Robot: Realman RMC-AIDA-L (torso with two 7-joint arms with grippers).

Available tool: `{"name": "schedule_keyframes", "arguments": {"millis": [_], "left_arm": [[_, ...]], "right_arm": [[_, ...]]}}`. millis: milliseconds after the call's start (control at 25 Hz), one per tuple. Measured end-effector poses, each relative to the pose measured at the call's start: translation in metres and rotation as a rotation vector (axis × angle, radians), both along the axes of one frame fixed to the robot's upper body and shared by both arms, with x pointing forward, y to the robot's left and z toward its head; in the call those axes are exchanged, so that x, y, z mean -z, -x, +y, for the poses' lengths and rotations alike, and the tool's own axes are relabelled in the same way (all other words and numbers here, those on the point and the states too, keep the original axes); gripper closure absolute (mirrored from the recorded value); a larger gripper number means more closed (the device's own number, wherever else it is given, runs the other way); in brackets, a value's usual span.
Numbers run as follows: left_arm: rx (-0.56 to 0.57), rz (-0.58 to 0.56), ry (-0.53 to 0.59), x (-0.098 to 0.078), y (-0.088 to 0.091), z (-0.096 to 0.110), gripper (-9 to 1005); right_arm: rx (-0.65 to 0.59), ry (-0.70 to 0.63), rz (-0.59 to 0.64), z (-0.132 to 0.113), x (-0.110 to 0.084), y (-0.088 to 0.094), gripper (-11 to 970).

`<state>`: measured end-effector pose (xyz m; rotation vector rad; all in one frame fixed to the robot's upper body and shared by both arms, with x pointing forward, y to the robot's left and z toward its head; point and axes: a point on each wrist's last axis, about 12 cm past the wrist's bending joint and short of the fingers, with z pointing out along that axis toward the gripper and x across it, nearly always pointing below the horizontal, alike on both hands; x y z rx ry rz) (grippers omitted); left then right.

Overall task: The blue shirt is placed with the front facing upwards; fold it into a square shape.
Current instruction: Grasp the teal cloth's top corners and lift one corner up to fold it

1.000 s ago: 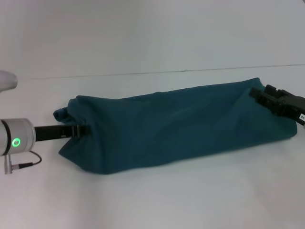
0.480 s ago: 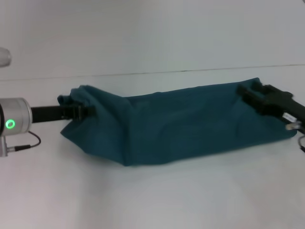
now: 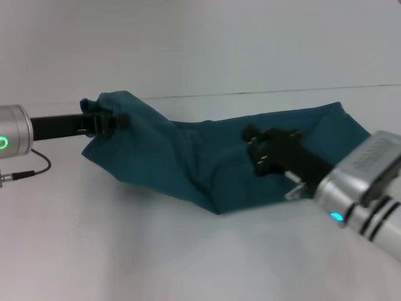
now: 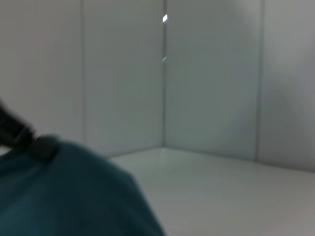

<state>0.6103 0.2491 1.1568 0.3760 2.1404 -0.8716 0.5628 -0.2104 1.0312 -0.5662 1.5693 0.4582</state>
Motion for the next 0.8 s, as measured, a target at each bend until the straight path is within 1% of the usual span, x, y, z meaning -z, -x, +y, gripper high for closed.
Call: {"name": "schedule_keyframes", "arguments": {"millis": [120,200,360,520,680,800], "left_arm": [[0.010,-0.019,0.012,-0.006,0.000,-0.001,943],[0.017,-0.031,0.020,-0.010,0.000,-0.002,942],[0.028,-0.050,0.031,-0.016,0.002,-0.003,940],[0.031,-0.061,0.036,-0.019,0.002,-0.003,938],[0.041,-0.078,0.049,-0.024,0.003,-0.004,936],[0.052,-0.086,0.055,-0.026,0.004,-0.005,935]], "right_arm": [[-0.031,0.037,0.023,0.020,0.002,-0.004,865],[-0.038,0.048,0.041,0.029,0.002,-0.007,954],[-0.039,0.047,0.070,0.042,0.001,-0.011,957],[-0.043,0.066,0.134,0.056,0.002,-0.017,959],[-0.077,0.104,0.184,0.075,0.003,-0.019,961],[-0.121,0.116,0.199,0.089,0.001,-0.017,960]]}}
